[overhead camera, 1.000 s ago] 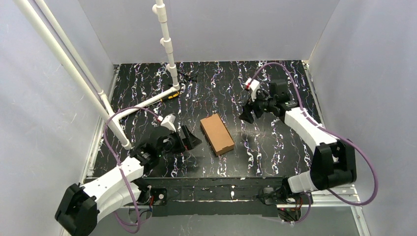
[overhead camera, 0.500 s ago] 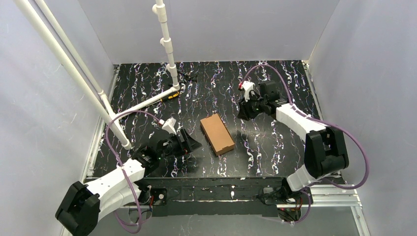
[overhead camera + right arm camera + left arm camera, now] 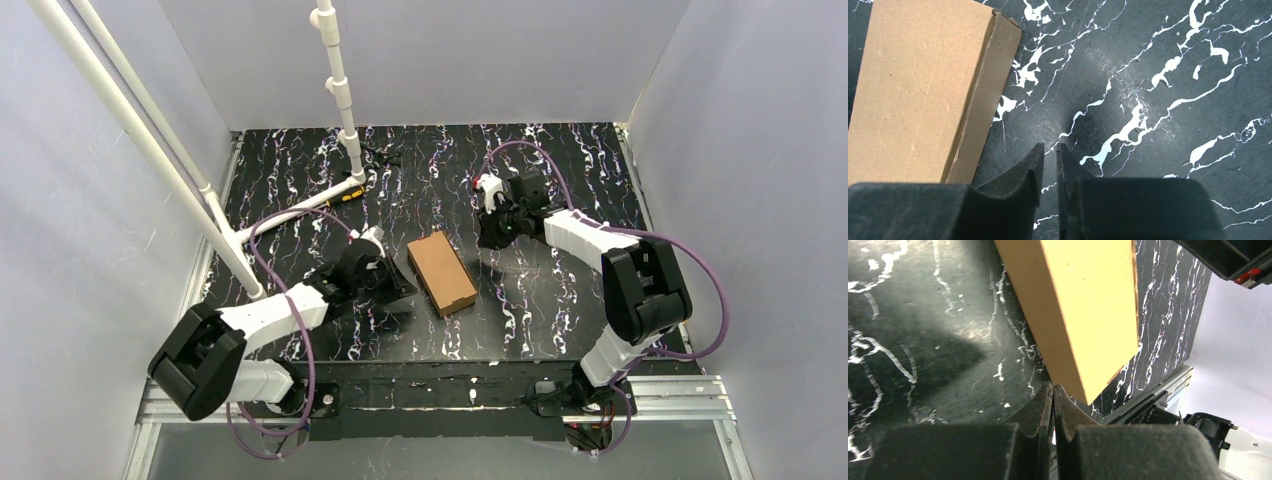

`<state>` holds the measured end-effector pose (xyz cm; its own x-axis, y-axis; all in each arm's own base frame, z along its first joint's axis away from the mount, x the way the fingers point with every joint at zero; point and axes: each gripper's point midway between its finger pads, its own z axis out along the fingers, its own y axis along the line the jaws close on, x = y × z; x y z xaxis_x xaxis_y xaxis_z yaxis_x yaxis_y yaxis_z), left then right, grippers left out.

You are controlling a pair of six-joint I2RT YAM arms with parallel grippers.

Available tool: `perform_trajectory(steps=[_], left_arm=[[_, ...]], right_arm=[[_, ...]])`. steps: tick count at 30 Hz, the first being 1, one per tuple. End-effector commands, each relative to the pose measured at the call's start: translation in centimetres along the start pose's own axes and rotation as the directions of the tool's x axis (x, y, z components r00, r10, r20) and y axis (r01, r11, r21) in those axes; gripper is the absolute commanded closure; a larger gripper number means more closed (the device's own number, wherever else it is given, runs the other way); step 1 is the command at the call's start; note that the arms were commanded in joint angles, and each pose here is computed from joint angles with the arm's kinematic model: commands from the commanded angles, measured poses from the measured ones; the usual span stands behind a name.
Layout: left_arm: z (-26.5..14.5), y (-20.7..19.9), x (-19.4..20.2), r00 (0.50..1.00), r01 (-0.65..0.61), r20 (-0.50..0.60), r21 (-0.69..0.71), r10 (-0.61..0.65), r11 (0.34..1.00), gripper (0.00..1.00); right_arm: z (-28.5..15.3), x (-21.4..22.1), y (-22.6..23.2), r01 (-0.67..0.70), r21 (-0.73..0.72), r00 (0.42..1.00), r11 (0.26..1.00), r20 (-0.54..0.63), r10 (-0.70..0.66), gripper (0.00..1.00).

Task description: Fold the paper box

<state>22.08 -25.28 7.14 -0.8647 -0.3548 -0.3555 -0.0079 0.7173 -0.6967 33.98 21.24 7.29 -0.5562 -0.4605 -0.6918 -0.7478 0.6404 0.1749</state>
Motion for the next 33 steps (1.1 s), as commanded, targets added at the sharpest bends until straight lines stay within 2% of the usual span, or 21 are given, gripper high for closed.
perform_trajectory(steps=[1, 4, 10, 21, 28, 33], left_arm=[[0.3, -2.0, -1.2, 0.999, -0.048, 0.019, -0.062, 0.049, 0.997, 1.0], [0.2, -1.9, -1.2, 0.997, -0.076, -0.004, -0.149, 0.076, 0.986, 1.0], [1.2, -1.6, -1.6, 0.997, -0.083, -0.015, -0.224, 0.082, 0.971, 1.0], [0.9, 1.7, -1.2, 0.994, -0.11, -0.037, -0.372, 0.104, 0.922, 1.0], [4.0, 0.6, -0.5, 0.99, -0.124, -0.102, -0.321, 0.096, 0.939, 1.0], [5.1, -0.2, -0.9, 0.988, -0.134, -0.109, -0.307, 0.105, 0.942, 1.0]], right_arm=[[1.0, -0.3, 0.6, 0.004, -0.007, 1.0, 1.0, 0.01, -0.004, 0.77], [1.8, 0.3, 1.5, 0.014, -0.029, 1.0, 0.999, -0.013, -0.015, 0.77], [2.7, 1.0, 2.3, 0.021, -0.043, 0.999, 0.999, -0.046, -0.023, 0.78], [3.2, 1.2, 2.9, 0.04, -0.043, 0.997, 0.998, -0.061, -0.043, 0.78], [2.4, 0.2, 2.9, 0.066, -0.027, 0.997, 0.997, -0.043, -0.067, 0.78], [1.9, -0.6, 4.6, 0.078, -0.097, 0.997, 0.992, -0.01, -0.079, 0.79]])
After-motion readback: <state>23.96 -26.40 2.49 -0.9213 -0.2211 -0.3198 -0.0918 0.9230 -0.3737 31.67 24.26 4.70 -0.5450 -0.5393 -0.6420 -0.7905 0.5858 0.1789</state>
